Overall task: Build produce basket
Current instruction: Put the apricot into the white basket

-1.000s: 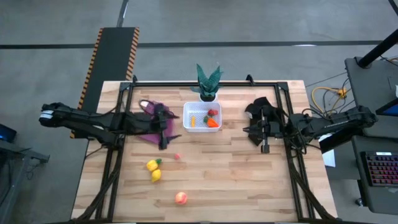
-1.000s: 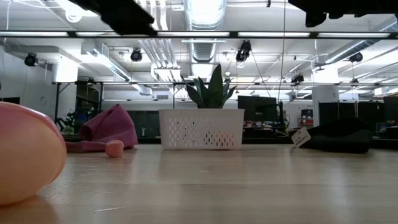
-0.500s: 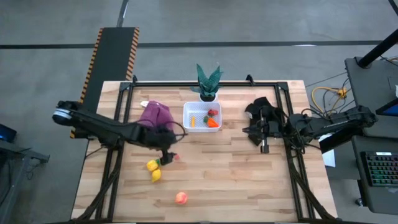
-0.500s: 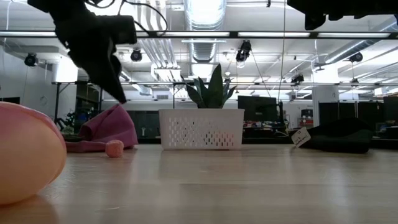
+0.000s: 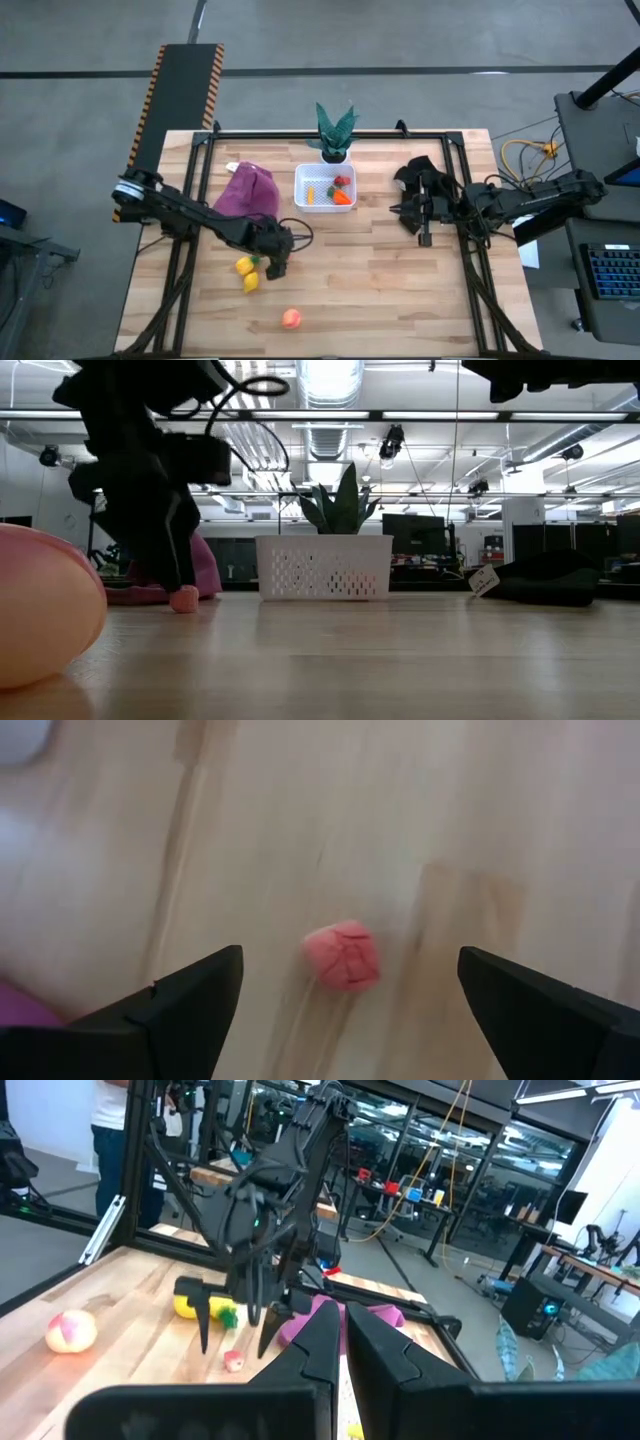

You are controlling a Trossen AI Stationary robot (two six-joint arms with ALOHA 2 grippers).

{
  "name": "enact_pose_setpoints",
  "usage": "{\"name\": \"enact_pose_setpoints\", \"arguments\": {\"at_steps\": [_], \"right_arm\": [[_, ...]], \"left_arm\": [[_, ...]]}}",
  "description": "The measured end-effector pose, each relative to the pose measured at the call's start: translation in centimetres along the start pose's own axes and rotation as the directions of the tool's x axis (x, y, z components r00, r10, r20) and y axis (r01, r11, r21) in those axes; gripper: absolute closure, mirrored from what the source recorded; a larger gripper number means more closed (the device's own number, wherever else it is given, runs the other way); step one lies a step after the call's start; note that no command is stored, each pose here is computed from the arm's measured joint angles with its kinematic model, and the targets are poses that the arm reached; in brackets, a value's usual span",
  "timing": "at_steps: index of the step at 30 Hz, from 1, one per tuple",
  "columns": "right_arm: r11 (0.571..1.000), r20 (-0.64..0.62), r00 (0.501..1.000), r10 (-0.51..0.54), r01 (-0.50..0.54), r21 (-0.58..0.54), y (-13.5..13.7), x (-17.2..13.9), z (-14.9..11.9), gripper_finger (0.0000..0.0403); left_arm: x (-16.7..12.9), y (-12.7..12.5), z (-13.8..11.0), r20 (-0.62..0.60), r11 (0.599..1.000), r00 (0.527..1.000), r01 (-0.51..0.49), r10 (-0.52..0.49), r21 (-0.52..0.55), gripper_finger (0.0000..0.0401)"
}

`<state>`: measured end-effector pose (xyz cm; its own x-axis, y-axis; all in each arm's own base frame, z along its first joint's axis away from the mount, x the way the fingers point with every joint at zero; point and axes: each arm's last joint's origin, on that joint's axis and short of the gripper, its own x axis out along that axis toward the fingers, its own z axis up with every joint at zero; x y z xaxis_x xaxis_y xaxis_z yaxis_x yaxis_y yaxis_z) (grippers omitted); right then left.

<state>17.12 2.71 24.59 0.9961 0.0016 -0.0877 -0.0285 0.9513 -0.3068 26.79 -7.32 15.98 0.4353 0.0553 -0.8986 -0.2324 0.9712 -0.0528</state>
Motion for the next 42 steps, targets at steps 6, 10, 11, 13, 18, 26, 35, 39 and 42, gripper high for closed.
{"name": "enact_pose_setpoints", "arguments": {"at_steps": [6, 10, 11, 13, 18, 26, 35, 39, 42], "right_arm": [[1.0, 0.002, 1.0, -0.001, 0.001, -0.008, 0.0, 0.0, 0.1, 0.039], [1.0, 0.002, 1.0, -0.001, 0.001, -0.016, 0.0, 0.0, 0.1, 0.039], [1.0, 0.002, 1.0, -0.001, 0.001, -0.014, 0.0, 0.0, 0.1, 0.039], [1.0, 0.002, 1.0, -0.001, 0.001, -0.014, 0.0, 0.0, 0.1, 0.039], [1.0, 0.003, 1.0, -0.001, 0.001, -0.016, 0.0, 0.0, 0.1, 0.039], [1.0, 0.004, 1.0, -0.002, 0.002, -0.017, 0.0, 0.0, 0.1, 0.039], [1.0, 0.004, 1.0, -0.001, 0.001, -0.017, 0.0, 0.0, 0.1, 0.039], [1.0, 0.004, 1.0, -0.001, 0.001, -0.017, 0.0, 0.0, 0.1, 0.039], [1.0, 0.004, 1.0, -0.002, 0.002, -0.017, 0.0, 0.0, 0.1, 0.039]], "left_arm": [[1.2, 0.0, -0.3, -0.035, 1.0, 0.999, -0.025, 0.025, 0.008, 0.0047], [1.5, -0.1, -0.3, -0.03, 0.999, 0.999, -0.032, 0.032, 0.008, 0.0047], [1.5, -0.1, -0.3, -0.027, 1.0, 0.999, -0.03, 0.031, 0.007, 0.0047], [1.5, -0.1, -0.2, -0.017, 1.0, 1.0, -0.025, 0.025, 0.006, 0.0052], [1.4, -0.1, -0.1, 0.002, 1.0, 1.0, -0.014, 0.014, 0.002, 0.0084], [1.5, -0.1, -0.2, -0.005, 1.0, 1.0, -0.017, 0.017, 0.004, 0.0161], [1.5, 0.0, -0.3, -0.004, 0.999, 1.0, -0.028, 0.029, 0.037, 0.0264], [1.6, 0.1, -0.3, 0.002, 0.997, 0.999, -0.047, 0.047, 0.061, 0.0311], [1.6, 0.1, -0.3, 0.002, 0.995, 0.999, -0.049, 0.049, 0.086, 0.034]]}}
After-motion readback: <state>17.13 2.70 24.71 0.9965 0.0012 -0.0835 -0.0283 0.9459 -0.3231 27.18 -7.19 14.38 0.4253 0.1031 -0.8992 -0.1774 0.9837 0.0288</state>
